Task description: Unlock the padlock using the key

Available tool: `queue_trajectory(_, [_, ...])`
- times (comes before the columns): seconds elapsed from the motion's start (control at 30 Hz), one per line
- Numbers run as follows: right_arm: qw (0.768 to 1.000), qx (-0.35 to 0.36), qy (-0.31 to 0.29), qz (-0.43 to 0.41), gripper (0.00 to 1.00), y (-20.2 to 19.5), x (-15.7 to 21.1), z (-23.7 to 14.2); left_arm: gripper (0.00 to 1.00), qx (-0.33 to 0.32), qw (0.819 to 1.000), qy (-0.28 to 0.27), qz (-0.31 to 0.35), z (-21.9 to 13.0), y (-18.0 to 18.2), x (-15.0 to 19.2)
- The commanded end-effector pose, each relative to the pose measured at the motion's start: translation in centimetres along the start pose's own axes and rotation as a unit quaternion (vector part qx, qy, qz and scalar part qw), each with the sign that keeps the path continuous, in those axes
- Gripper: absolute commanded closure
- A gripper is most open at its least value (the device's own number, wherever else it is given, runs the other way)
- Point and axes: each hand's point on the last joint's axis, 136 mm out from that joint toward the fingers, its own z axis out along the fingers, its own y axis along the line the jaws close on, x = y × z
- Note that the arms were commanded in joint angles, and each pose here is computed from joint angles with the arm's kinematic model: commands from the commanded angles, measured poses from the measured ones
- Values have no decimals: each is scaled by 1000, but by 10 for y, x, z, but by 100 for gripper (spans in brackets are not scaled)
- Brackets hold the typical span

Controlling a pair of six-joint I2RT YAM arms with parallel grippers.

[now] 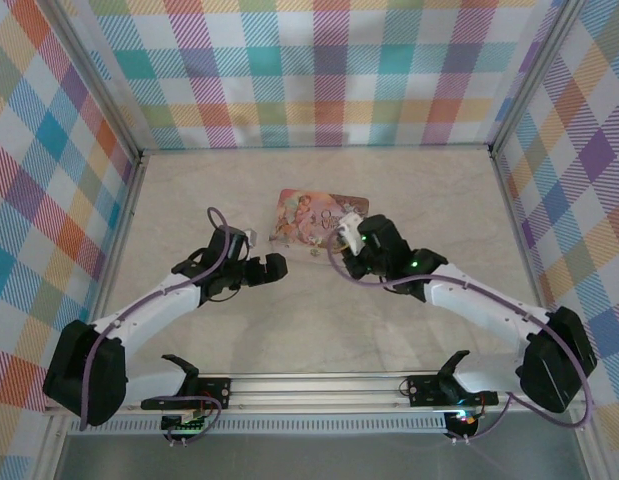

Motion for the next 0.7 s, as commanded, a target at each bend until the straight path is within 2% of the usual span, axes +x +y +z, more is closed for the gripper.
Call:
queue_trajectory(0.0, [993,46,-7,112,100,-37,-4,-19,0,-35,998,-46,2,-15,7,-22])
queue_trajectory(0.33, [944,112,19,311,100,-119,51,-21,0,-94,993,-72,-16,-19,24,-38])
queue_trajectory(0.67, [881,103,50,459,100,-163,91,15,0,-80,994,-62,-48,-10,22,-41])
